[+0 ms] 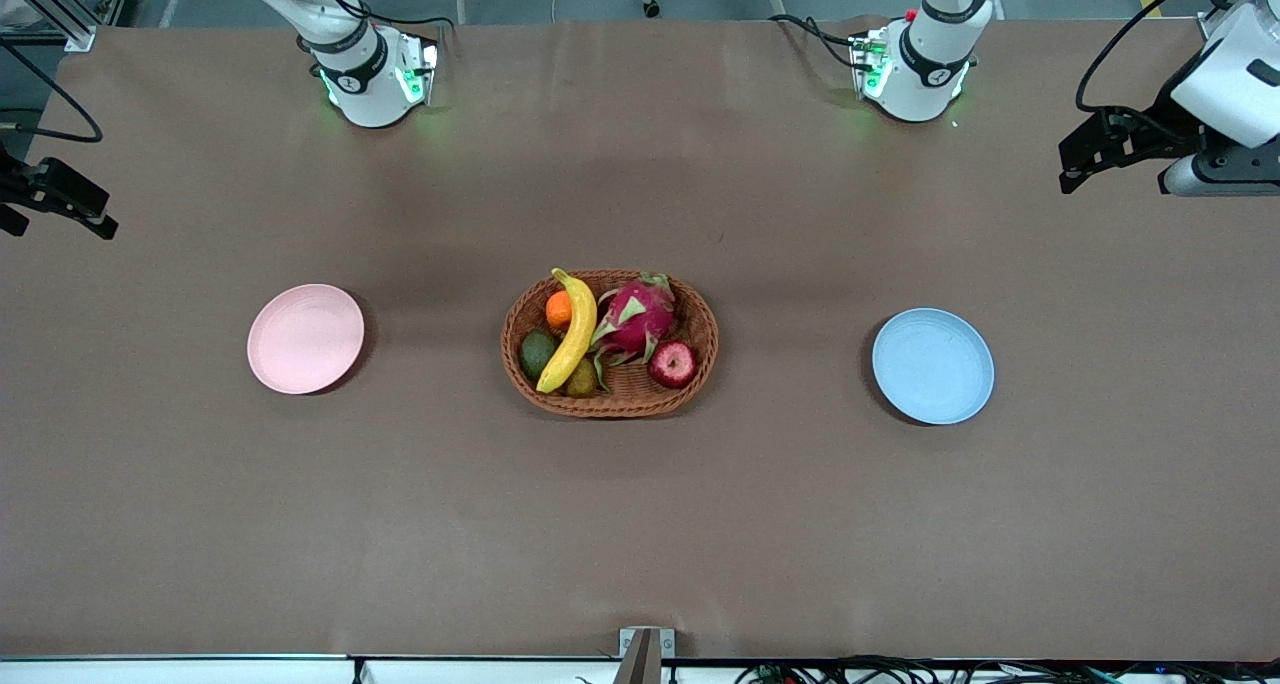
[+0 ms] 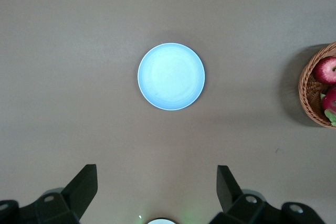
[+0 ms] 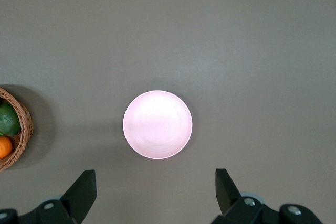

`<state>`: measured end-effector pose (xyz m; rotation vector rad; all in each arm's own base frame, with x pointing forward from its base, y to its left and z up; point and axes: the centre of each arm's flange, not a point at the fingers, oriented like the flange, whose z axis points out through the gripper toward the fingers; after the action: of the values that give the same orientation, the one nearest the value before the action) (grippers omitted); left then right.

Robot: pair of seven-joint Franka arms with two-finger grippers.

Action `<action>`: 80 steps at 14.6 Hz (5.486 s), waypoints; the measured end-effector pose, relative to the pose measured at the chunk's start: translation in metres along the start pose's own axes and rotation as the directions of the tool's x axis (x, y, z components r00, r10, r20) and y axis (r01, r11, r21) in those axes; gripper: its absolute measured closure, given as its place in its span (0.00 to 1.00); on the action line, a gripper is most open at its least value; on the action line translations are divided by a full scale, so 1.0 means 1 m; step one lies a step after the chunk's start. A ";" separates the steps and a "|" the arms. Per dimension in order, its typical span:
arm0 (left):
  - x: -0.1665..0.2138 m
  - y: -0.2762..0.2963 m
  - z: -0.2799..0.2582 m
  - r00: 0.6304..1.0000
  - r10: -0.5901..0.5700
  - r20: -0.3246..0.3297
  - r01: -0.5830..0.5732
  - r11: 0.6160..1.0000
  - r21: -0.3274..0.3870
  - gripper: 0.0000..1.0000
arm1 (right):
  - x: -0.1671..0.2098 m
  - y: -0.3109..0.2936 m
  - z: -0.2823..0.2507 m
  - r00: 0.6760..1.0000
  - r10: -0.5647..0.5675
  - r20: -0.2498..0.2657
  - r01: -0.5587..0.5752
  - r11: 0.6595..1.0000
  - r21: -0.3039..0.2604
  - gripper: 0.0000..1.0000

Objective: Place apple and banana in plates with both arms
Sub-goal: 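Move the right gripper toward the banana while the left gripper reaches the apple, then grasp the banana with the right gripper while the left gripper grasps the apple, then lift the apple toward the blue plate while the right gripper lifts the banana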

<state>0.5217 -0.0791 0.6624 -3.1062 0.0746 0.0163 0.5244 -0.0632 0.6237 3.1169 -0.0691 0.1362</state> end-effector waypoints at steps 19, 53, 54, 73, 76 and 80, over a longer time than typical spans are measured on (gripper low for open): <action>0.062 0.211 0.160 0.994 -0.087 0.070 0.091 0.994 -0.057 0.00 | 0.026 -0.106 0.069 0.975 -0.191 0.113 0.190 0.982 0.024 0.00; 0.073 0.411 0.418 0.899 -0.433 0.067 0.437 0.894 -0.095 0.01 | -0.034 -0.447 0.344 0.878 -0.333 0.344 0.196 0.905 0.377 0.35; 0.073 0.411 0.422 0.898 -0.434 0.068 0.439 0.893 -0.096 0.01 | -0.035 -0.447 0.345 0.876 -0.334 0.347 0.197 0.905 0.376 0.35; 0.145 0.220 0.256 0.897 -0.438 0.049 0.440 0.898 -0.024 0.21 | -0.051 -0.467 0.351 0.860 -0.401 0.316 0.300 0.897 0.323 0.43; 0.153 0.166 0.271 0.888 -0.451 0.088 0.451 0.892 0.017 0.21 | -0.053 -0.474 0.349 0.862 -0.410 0.299 0.313 0.893 0.323 0.43; 0.157 0.090 0.296 0.858 -0.496 0.136 0.493 0.868 0.057 0.21 | -0.052 -0.472 0.350 0.855 -0.431 0.289 0.350 0.890 0.292 0.46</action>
<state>0.6718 -0.1663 0.3613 -2.9877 -0.7224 0.2267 0.5241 0.4022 0.2613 3.2524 0.6244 -0.4482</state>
